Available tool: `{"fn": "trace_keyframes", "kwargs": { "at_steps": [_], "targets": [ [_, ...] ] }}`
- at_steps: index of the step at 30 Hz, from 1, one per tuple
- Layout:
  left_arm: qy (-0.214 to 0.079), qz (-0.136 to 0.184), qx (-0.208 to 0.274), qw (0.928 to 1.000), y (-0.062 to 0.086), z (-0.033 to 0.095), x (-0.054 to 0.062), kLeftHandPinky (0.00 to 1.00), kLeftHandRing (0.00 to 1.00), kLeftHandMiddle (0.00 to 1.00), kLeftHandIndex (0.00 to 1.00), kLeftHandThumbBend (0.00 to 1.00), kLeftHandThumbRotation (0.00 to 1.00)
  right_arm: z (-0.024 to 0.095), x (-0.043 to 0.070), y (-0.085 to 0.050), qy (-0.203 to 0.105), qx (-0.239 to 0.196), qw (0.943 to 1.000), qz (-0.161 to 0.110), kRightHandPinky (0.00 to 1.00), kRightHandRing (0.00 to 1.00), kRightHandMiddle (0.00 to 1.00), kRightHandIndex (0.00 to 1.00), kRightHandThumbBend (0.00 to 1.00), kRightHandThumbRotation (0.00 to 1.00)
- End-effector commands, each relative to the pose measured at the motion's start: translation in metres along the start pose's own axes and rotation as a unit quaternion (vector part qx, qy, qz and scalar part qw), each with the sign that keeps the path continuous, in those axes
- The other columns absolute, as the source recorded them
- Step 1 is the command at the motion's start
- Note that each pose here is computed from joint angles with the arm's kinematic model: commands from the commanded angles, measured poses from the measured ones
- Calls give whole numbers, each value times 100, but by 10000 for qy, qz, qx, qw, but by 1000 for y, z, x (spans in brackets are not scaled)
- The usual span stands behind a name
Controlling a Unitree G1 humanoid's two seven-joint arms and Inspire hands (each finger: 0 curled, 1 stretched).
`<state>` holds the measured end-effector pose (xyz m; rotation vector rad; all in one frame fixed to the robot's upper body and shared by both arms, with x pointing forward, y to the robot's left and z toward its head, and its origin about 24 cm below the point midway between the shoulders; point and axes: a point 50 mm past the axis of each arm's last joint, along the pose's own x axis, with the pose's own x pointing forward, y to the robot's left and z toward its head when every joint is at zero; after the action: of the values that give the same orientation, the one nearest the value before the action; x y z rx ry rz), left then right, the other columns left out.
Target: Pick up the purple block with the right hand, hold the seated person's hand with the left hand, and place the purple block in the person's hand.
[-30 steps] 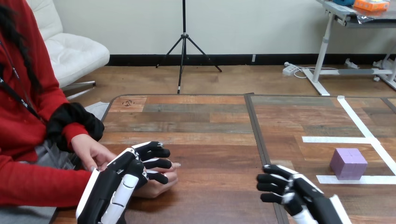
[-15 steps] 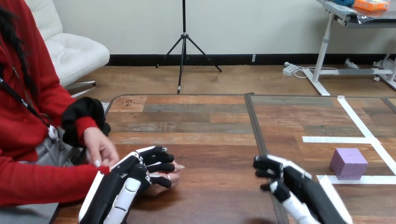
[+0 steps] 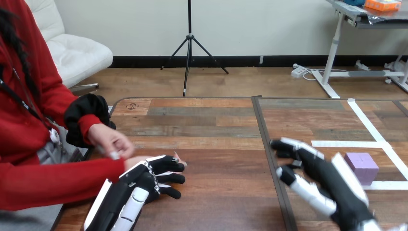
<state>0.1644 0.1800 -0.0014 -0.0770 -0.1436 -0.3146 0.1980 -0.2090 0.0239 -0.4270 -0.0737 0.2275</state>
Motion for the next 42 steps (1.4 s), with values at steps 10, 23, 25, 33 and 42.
{"fn": "trace_keyframes", "kwargs": {
  "at_steps": [10,23,25,33,42],
  "targets": [
    [-486,-179,93,9986,-2,16,11,54,66,70,68,62,82,24,55,-49,-378,-1117,9926,-275,81,88,88,85,86,80],
    [-462,-149,88,9988,-1,15,10,55,66,70,68,61,82,22,76,-74,-84,-1859,9818,-386,78,88,89,86,80,77],
    [-459,-149,77,9988,-1,15,10,55,66,70,68,61,82,21,79,-78,13,-1983,9794,-394,78,88,89,87,79,76],
    [-465,-139,35,9988,0,15,10,55,66,70,68,62,82,17,88,-91,363,-2438,9680,-468,76,89,89,87,78,73],
    [-462,-159,38,9988,1,16,11,56,66,70,67,63,82,11,98,-105,700,-2826,9553,-514,77,90,89,87,78,71]
  ]
}}
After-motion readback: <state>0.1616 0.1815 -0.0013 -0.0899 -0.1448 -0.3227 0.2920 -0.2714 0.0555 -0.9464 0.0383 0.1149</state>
